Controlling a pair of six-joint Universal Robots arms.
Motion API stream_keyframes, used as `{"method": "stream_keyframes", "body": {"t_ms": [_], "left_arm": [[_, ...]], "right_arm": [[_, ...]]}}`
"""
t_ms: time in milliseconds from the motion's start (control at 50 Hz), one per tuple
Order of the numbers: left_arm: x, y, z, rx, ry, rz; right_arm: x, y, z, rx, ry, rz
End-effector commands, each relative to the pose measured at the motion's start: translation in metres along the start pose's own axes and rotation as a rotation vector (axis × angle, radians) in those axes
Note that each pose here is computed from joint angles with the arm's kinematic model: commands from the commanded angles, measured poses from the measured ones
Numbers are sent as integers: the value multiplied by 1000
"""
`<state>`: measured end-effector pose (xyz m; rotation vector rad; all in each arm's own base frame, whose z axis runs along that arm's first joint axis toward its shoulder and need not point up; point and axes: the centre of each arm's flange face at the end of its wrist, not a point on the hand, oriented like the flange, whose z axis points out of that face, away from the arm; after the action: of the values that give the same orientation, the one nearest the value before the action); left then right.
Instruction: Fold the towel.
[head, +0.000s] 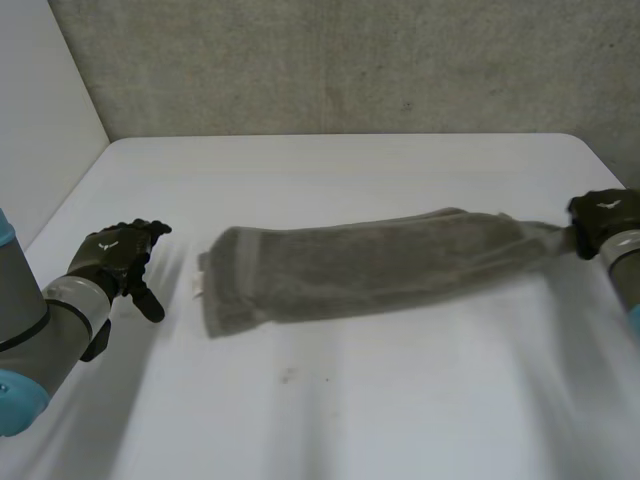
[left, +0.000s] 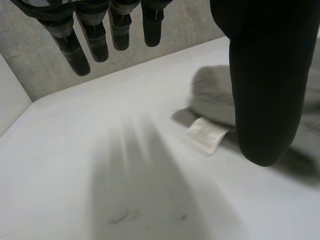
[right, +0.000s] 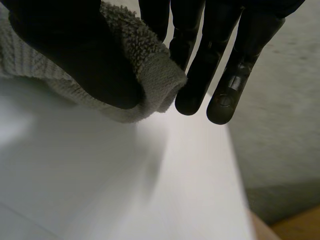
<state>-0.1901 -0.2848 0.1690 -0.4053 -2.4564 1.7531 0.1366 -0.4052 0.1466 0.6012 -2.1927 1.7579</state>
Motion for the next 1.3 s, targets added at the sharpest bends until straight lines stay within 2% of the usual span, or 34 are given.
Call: {"method": "stream_keyframes", "body": {"t_ms": [20,40,120,260,300,320,360,380,400,440,500,540,560,600,660,780,880,920,940,980,1000,1020,1040,1080,1100,1140,1300], "left_arm": [[1,-1,-4,4,2,2],[1,0,-4,2,2,2],[1,0,-5,1,2,1],[2,2,-6,-4,4,2],[2,1,-6,-2,5,2],[2,1,-7,0,5,2],[2,0,-8,3,6,3],[3,1,-10,1,8,4],[4,1,-11,1,9,4],[4,1,-11,2,11,5],[5,1,-11,2,13,6],[6,1,-11,2,15,6],[6,1,-12,2,16,7],[7,1,-12,4,19,8],[12,-1,-13,13,33,13],[27,-12,-14,61,79,33],[47,-27,-13,145,131,52],[55,-35,-13,185,153,57],[64,-42,-12,221,175,63],[74,-48,-12,251,198,69],[85,-55,-12,280,222,72],[85,-55,-12,280,222,72],[94,-62,-12,305,245,76],[105,-66,-12,324,269,79],[115,-70,-11,341,295,83],[127,-72,-12,355,323,85],[182,-63,-14,360,461,57]], "right_arm": [[65,3,4,-53,163,-261],[76,0,4,-54,188,-319],[83,-7,7,-28,209,-370],[77,-58,0,140,204,-325],[37,-95,-12,286,115,-289],[37,-96,-13,287,115,-289],[-8,-121,-28,417,17,-283],[-82,-141,-62,552,-150,-295],[-83,-141,-62,552,-150,-295],[-136,-138,-89,594,-292,-306],[-161,-133,-104,602,-369,-315],[-201,-115,-129,600,-508,-335],[-201,-115,-129,600,-509,-335],[-230,-92,-149,579,-625,-364],[-245,-71,-162,535,-698,-398],[-243,-63,-164,486,-728,-438],[-229,-80,-167,468,-713,-411],[-200,-93,-154,438,-654,-315],[-200,-93,-154,438,-653,-315],[-172,-102,-145,393,-609,-174],[-172,-102,-145,393,-608,-173],[-159,-106,-144,380,-588,-111],[-159,-106,-144,380,-588,-110],[-129,-109,-137,345,-531,5],[-129,-109,-137,345,-530,5],[-100,-103,-126,300,-462,89],[-63,-74,-115,196,-363,139]]}}
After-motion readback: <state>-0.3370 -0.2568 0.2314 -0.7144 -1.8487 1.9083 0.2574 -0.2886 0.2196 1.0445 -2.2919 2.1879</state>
